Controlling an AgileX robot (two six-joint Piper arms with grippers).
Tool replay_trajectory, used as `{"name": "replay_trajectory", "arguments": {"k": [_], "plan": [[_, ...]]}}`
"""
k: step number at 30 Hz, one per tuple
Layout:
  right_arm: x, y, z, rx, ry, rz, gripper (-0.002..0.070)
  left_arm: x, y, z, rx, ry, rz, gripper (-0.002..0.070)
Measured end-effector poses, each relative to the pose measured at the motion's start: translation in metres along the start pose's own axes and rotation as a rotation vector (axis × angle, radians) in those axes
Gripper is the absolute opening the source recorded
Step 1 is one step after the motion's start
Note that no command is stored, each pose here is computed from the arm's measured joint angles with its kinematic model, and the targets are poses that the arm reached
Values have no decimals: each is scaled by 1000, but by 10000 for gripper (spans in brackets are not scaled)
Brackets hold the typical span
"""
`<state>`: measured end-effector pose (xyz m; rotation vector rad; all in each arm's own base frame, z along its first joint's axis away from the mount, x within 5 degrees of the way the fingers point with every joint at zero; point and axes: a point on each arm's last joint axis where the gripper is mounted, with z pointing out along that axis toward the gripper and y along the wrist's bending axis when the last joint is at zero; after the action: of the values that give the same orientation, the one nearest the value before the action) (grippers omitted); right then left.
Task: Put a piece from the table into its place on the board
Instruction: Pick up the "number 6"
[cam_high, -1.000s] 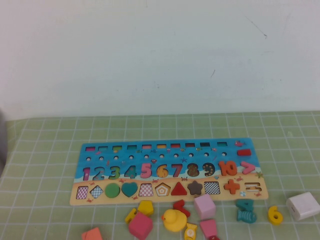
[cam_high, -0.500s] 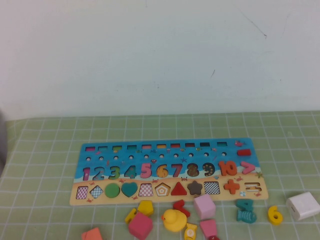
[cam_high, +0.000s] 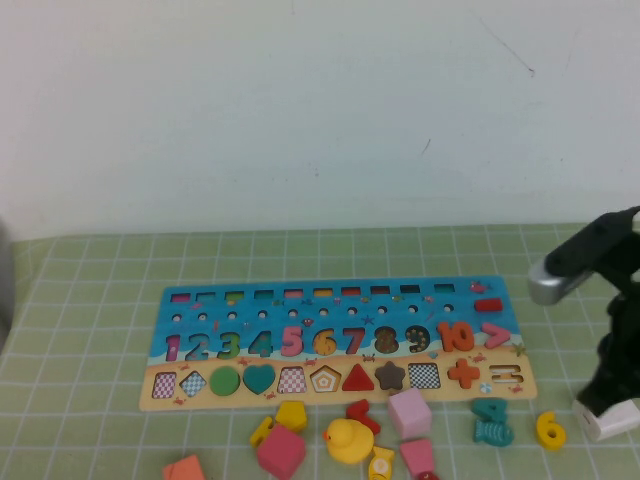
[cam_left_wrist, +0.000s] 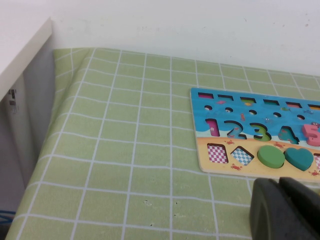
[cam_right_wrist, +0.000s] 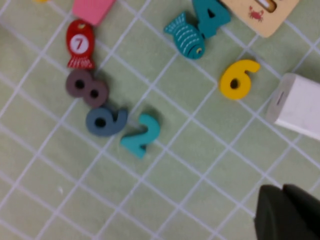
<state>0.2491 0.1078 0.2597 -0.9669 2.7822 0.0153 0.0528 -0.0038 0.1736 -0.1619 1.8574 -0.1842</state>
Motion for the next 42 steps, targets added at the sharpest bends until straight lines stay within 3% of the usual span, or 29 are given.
{"name": "replay_trajectory", "arguments": {"k": [7,10,15,18,28,35,42], "plan": [[-21,-5,52,-8,39,141,35,0,0,0,0,0,0,-1],[-24,-5,72,-26,83,177,114,0,0,0,0,0,0,-1],[-27,-4,101,-51,136,236,321,0,0,0,0,0,0,-1],[-30,-5,115,-48,137,276,388,0,0,0,0,0,0,-1],[-35,-8,146,-14,128,357,413,0,0,0,0,0,0,-1],[-33,-15,155,67,139,358,413,0,0,0,0,0,0,-1],[-32,-16,168,76,160,364,413,0,0,0,0,0,0,-1]]}}
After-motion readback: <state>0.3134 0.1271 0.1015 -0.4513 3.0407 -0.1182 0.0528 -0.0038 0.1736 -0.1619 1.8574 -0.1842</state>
